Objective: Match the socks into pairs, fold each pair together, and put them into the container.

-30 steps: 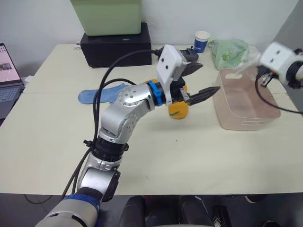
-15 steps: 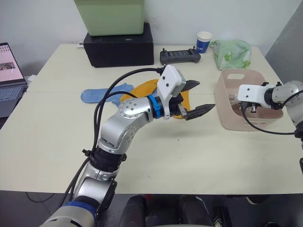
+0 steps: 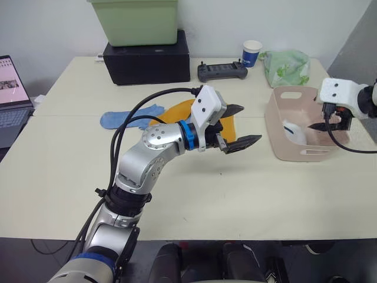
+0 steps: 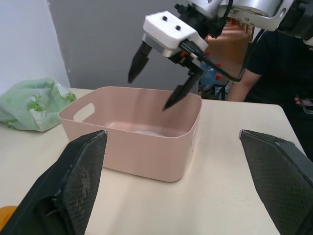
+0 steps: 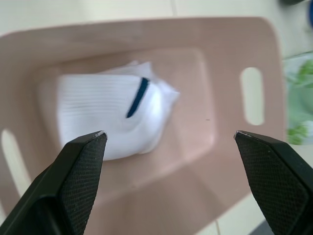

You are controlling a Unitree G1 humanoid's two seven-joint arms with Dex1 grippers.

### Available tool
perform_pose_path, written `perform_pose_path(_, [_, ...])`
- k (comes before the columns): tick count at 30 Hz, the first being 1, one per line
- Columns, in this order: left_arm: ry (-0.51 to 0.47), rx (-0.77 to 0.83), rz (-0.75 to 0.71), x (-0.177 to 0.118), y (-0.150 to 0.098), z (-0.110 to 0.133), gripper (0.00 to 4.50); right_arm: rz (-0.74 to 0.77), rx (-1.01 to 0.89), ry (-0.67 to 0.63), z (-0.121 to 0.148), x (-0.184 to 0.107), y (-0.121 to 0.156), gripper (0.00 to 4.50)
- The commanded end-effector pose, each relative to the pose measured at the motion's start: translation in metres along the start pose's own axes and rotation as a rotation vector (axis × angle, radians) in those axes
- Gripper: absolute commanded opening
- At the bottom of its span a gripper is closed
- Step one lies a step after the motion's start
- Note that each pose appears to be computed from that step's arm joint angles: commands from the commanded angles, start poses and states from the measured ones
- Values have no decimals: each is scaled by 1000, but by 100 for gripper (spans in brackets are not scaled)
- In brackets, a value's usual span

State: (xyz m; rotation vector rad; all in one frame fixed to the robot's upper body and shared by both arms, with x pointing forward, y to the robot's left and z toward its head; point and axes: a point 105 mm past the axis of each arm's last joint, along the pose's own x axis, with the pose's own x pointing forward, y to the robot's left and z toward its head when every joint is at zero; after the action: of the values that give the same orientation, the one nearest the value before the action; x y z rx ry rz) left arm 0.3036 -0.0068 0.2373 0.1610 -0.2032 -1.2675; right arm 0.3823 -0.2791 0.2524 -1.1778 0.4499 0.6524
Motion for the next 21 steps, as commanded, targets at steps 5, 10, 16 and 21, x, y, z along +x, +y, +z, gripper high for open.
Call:
perform_pose_path(5, [-44,45,-8,2,-1,14,450,-100,-32,-4,-3,36,2,204])
perform_pose_path(10, [-30,45,-21,2,-4,12,450,-39,-26,72,-28,66,27,22])
perform_pose_path(16, [-25,51,-18,1,-3,11,450,18,3,68,-31,81,40,4])
perform_pose_path(21, [-22,55,2,-3,0,11,450,-77,2,20,-21,64,13,4])
